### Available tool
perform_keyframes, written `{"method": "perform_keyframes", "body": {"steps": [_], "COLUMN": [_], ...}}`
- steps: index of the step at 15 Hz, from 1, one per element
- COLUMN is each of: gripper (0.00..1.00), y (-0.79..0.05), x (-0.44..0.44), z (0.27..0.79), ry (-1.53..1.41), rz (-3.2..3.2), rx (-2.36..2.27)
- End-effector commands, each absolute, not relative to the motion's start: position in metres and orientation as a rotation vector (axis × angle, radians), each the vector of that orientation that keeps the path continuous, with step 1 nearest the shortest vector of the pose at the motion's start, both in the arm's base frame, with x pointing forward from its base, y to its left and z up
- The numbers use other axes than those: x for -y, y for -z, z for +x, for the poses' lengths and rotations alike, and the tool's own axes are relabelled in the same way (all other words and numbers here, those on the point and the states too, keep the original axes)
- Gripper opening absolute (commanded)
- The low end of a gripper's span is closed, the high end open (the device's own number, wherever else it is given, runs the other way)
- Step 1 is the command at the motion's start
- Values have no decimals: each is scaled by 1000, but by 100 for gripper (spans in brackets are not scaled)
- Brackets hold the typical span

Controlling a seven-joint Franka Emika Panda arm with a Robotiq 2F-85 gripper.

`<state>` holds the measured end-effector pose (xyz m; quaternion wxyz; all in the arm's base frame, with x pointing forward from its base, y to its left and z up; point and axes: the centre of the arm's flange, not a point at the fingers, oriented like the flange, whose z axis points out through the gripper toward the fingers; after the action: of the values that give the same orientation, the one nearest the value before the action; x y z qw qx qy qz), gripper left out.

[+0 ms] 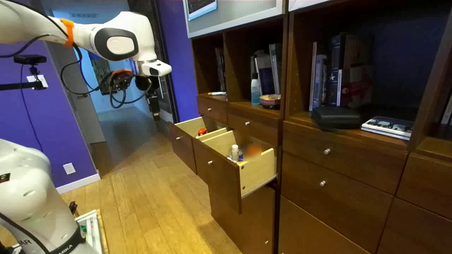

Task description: Put the white and blue bottle on the right side of the open drawer.

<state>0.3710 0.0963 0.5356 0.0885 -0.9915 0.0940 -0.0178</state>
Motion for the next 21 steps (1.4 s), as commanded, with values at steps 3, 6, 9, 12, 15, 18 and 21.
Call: {"method": "perform_keyframes", "body": {"steps": [3,6,9,12,15,18,21], "gripper": [100,100,100,100,100,100,100], "y": [-536,-536,-536,-556,-594,-640,-674], "x": [-96,-96,-96,-89,-72,-52,-45], "z": [371,371,371,384,405,439,478], "ry": [53,53,53,107,188,259,335], "rz": [-2951,-2951,-2951,-2946,-2953,-2983,-3027], "rx": [-280,-280,-280,-276,-267,-268,-251]}}
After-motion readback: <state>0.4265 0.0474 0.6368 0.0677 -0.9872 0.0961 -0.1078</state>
